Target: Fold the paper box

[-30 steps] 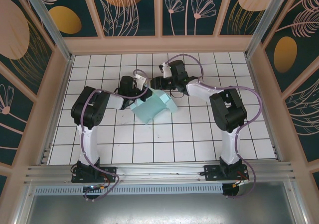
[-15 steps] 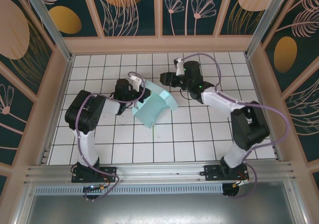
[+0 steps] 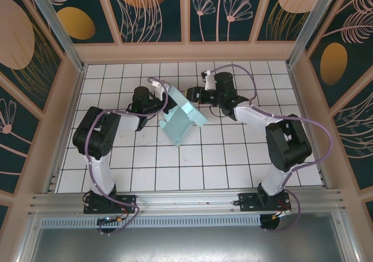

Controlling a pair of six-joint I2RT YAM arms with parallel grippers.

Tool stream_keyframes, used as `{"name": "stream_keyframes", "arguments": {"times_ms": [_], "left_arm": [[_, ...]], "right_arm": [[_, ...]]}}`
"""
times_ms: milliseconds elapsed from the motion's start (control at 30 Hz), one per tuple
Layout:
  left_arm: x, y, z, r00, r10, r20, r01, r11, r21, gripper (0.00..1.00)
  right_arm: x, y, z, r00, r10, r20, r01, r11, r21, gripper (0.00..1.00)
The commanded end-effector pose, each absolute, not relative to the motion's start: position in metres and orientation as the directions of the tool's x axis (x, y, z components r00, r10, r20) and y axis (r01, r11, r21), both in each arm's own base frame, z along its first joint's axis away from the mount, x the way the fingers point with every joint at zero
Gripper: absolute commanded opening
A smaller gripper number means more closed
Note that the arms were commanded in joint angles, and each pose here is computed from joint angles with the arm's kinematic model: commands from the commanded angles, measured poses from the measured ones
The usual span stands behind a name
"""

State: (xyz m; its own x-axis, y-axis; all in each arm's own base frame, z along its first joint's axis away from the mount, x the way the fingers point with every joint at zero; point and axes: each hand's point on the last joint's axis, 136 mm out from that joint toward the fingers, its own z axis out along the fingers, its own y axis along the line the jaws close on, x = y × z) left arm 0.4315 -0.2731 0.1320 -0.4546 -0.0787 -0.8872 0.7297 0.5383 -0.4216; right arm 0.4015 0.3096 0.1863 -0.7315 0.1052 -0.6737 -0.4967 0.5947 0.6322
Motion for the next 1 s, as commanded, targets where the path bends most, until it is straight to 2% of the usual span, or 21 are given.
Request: {"name": "stream_keyframes", "arguments": {"times_ms": [0, 233, 533, 833, 967], "left_arm": [[0.434, -0.272, 0.165, -0.421, -0.131, -0.898, 0.741, 0.521, -0.423, 0.00], [0.436, -0.271, 0.165, -0.426, -0.135, -0.895, 0.732, 0.529, -0.428, 0.00], [0.432, -0.270, 0.160, -0.416, -0.112, -0.903, 0.738, 0.539, -0.406, 0.00], [0.433, -0.270, 0.160, -0.419, -0.125, -0.900, 0.735, 0.535, -0.416, 0.00], [0.435, -0.267, 0.150, -0.431, -0.090, -0.898, 0.719, 0.567, -0.402, 0.00]], "right_arm": [[0.386, 0.339, 0.191, -0.742, 0.040, -0.669, -0.559, 0.514, 0.651, 0.47], [0.377, 0.357, 0.190, -0.743, -0.003, -0.670, -0.587, 0.484, 0.649, 0.48], [0.404, 0.316, 0.206, -0.723, 0.114, -0.681, -0.532, 0.537, 0.655, 0.48], [0.386, 0.351, 0.184, -0.771, 0.022, -0.636, -0.553, 0.471, 0.687, 0.49], [0.393, 0.337, 0.190, -0.741, 0.049, -0.670, -0.551, 0.527, 0.648, 0.49]]}}
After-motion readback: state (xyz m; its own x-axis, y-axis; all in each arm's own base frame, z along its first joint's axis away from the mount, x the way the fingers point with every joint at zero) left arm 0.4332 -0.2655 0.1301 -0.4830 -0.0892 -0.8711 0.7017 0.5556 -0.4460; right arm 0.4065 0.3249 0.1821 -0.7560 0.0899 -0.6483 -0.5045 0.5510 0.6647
